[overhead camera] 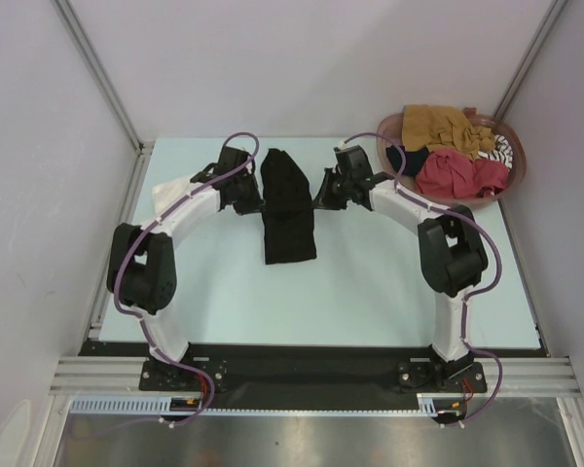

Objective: Fold and stack the tank tops

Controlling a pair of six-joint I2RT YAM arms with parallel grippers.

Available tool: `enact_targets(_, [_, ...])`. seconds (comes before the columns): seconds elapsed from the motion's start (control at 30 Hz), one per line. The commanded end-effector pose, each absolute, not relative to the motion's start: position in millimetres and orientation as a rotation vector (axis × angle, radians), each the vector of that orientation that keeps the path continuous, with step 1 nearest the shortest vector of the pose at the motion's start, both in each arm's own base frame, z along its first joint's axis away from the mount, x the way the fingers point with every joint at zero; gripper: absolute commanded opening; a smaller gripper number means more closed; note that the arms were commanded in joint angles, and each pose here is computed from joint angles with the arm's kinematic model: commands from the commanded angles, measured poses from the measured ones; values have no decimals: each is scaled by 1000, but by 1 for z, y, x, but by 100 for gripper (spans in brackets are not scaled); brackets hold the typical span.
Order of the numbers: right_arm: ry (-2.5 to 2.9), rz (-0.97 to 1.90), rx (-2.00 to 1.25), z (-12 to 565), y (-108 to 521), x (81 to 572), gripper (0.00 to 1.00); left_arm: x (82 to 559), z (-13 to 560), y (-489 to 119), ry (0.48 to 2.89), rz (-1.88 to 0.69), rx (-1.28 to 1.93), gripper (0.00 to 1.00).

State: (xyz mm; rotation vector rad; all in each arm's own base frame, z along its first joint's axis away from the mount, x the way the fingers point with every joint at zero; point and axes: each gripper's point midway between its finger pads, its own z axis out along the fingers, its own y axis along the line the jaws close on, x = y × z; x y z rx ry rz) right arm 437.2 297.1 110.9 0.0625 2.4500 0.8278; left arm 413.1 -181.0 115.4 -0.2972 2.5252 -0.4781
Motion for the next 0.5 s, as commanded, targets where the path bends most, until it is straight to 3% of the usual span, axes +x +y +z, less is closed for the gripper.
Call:
enact_targets(0.0, [2392,858,49,122,301,458,0,440,123,-177,2458,-448,-284,0])
enact_targets(0.43, [2420,866,102,92,303,479,0,466,78,-185,2524,-458,-282,0])
enact_targets(0.47, [2419,867,104,92,304,480,2,467,78,-184,2526,-454,-279,4])
